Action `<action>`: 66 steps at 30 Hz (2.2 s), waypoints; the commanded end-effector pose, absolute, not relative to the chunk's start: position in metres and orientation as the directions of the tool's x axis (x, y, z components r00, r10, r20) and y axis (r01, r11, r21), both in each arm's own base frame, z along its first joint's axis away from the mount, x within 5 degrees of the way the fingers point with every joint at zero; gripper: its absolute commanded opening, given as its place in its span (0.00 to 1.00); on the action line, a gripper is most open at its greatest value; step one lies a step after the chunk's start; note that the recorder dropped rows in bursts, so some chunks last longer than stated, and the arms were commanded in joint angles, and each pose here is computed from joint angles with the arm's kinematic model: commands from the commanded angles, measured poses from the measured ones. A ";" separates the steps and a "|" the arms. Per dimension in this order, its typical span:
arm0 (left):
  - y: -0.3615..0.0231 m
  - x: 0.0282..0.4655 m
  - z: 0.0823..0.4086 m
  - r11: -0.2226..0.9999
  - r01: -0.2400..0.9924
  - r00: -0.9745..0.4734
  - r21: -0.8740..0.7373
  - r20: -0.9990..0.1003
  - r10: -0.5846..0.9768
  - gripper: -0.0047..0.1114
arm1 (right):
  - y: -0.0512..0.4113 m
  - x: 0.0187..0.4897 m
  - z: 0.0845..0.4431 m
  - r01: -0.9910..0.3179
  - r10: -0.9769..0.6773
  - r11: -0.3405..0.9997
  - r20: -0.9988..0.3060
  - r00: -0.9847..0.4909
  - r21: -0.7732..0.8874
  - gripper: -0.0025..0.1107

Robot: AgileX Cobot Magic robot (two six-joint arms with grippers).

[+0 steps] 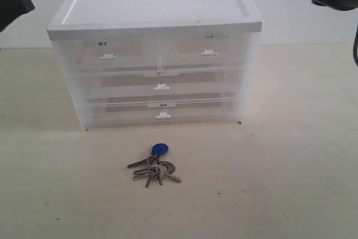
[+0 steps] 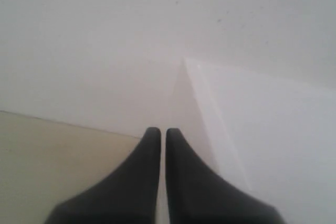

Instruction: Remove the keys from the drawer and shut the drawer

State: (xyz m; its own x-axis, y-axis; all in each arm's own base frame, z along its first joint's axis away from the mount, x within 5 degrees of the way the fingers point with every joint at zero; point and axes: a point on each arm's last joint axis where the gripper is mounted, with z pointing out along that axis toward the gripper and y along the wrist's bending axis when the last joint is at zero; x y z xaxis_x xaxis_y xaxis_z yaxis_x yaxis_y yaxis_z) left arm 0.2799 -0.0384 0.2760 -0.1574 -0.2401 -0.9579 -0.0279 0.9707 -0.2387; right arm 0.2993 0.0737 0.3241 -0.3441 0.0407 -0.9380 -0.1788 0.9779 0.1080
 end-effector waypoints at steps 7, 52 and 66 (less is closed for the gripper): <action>-0.002 0.350 0.267 0.973 -0.094 -0.511 -0.209 -0.829 -0.228 0.08 | 0.045 0.340 0.286 -0.137 0.174 0.962 -0.920 -0.351 0.234 0.02; -0.073 0.325 0.267 0.971 0.121 -0.555 -0.208 -0.825 -0.108 0.08 | 0.128 0.316 0.237 -0.487 -0.048 0.822 -0.817 -0.575 0.295 0.02; -0.069 0.327 0.266 0.976 0.096 -0.477 -0.194 -0.870 -0.126 0.08 | 0.091 0.318 0.263 -0.189 -0.006 0.977 -0.871 -0.491 0.100 0.02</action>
State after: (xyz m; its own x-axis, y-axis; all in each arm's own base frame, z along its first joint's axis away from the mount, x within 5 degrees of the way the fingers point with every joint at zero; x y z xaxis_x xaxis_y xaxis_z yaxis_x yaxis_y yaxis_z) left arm 0.3279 -0.0639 0.2634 -0.5036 -0.1095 -0.8569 0.0931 0.9793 -0.1799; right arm 0.3129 0.1003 0.2809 -0.4577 0.0357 -0.8884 -0.2791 0.9429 0.1817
